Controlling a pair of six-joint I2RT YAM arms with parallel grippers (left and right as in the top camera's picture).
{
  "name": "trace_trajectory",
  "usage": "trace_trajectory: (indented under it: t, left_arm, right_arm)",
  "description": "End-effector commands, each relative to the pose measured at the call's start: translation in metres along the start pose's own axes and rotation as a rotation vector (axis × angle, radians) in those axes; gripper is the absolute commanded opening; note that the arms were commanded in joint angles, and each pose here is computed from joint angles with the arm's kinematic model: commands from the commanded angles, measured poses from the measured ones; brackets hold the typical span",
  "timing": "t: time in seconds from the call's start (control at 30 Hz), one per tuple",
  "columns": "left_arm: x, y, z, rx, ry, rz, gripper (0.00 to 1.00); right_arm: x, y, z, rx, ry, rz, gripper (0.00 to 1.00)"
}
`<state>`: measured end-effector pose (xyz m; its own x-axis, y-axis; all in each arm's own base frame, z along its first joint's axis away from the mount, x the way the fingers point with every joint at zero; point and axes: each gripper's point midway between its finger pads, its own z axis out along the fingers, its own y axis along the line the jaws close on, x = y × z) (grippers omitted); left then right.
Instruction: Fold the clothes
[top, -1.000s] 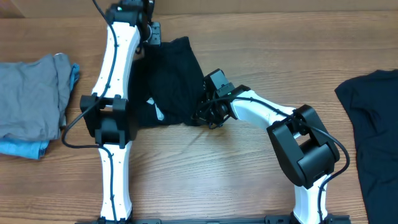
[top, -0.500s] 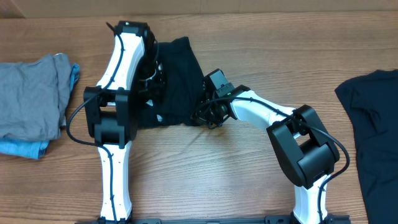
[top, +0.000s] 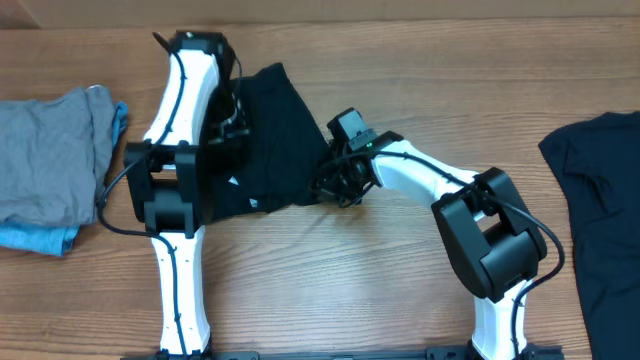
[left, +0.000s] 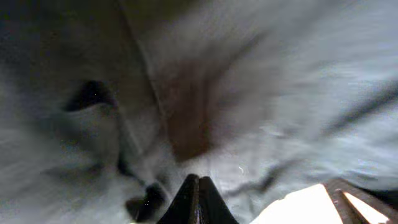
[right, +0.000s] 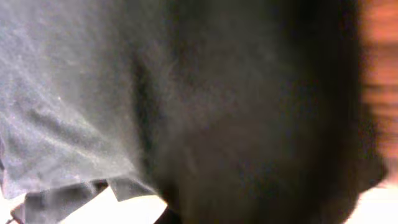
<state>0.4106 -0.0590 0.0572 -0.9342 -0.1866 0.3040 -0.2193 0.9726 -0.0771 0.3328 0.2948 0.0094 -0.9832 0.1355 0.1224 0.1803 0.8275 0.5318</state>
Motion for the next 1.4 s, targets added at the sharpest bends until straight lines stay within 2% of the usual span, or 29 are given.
trace_trajectory:
  t: [0.0, 0.03, 0.07, 0.13, 0.17, 0.27, 0.33, 0.37, 0.4, 0.43, 0.47, 0.53, 0.57, 0.73, 0.87, 1.0, 1.07, 1.17, 1.23, 1.37]
  left_arm:
    - [-0.010, -0.016, -0.066, 0.027, -0.215, 0.026, 0.08]
    - [-0.009, -0.019, -0.080, 0.040, -0.257, 0.034, 0.09]
    - [-0.007, -0.021, -0.092, 0.054, -0.289, 0.029, 0.06]
    - [0.001, -0.020, -0.118, 0.071, -0.360, 0.036, 0.04]
    - [0.004, -0.022, -0.133, 0.085, -0.406, 0.042, 0.04]
    - [0.037, -0.018, -0.197, 0.084, -0.595, 0.037, 0.15]
    - [0.056, -0.014, -0.217, 0.099, -0.644, 0.007, 0.26]
    - [0.065, -0.019, -0.215, 0.133, -0.612, 0.014, 0.40]
    - [0.070, -0.032, -0.210, 0.196, -0.571, 0.073, 0.59]
    - [0.073, -0.040, -0.204, 0.238, -0.531, 0.101, 0.66]
    - [0.073, -0.039, -0.196, 0.226, -0.505, 0.100, 0.68]
    - [0.059, 0.003, -0.170, 0.005, -0.488, -0.052, 0.67]
    - [0.058, 0.006, -0.165, -0.017, -0.478, -0.057, 0.68]
    - [0.035, 0.007, -0.132, -0.028, -0.458, -0.080, 0.68]
    - [0.031, 0.004, -0.071, -0.050, -0.355, -0.079, 0.67]
    - [0.031, 0.012, -0.016, -0.075, -0.286, -0.088, 0.68]
    - [0.027, 0.014, 0.003, -0.074, -0.287, -0.088, 0.69]
    - [0.020, 0.018, 0.031, -0.070, -0.300, -0.088, 0.68]
    - [0.015, 0.024, 0.036, -0.095, -0.325, -0.085, 0.68]
    - [-0.002, 0.039, 0.039, -0.175, -0.406, -0.068, 0.68]
  right_arm:
    - [-0.018, 0.055, -0.063, -0.081, -0.113, -0.278, 0.13]
    - [-0.020, 0.065, -0.079, -0.072, -0.144, -0.362, 0.19]
    - [-0.019, 0.075, -0.097, -0.060, -0.159, -0.413, 0.34]
    - [-0.027, 0.084, -0.130, -0.073, -0.203, -0.418, 0.39]
    - [-0.032, 0.088, -0.142, -0.088, -0.232, -0.455, 0.48]
    - [-0.054, 0.098, -0.167, -0.072, -0.341, -0.712, 0.54]
    - [-0.064, 0.098, -0.156, 0.015, -0.382, -0.879, 0.59]
    - [-0.068, 0.099, -0.145, 0.054, -0.389, -0.949, 0.65]
    - [-0.073, 0.099, -0.131, 0.096, -0.394, -1.009, 0.70]
    - [-0.080, 0.098, -0.121, 0.124, -0.409, -1.022, 0.71]
    - [-0.087, 0.099, -0.115, 0.136, -0.424, -1.025, 0.71]
    - [-0.100, 0.102, -0.098, 0.117, -0.450, -1.016, 0.69]
    - [-0.103, 0.103, -0.094, 0.113, -0.457, -1.020, 0.69]
    - [-0.123, 0.114, -0.067, 0.083, -0.523, -1.060, 0.68]
    - [-0.126, 0.122, -0.045, 0.064, -0.542, -1.094, 0.67]
    - [-0.124, 0.111, -0.008, 0.070, -0.496, -1.103, 0.59]
    - [-0.125, 0.099, 0.007, 0.086, -0.467, -1.090, 0.53]
    - [-0.133, 0.084, 0.010, 0.111, -0.457, -1.053, 0.53]
    - [-0.146, 0.068, 0.004, 0.183, -0.479, -0.968, 0.53]
    - [-0.138, 0.030, 0.005, 0.247, -0.360, -0.896, 0.53]
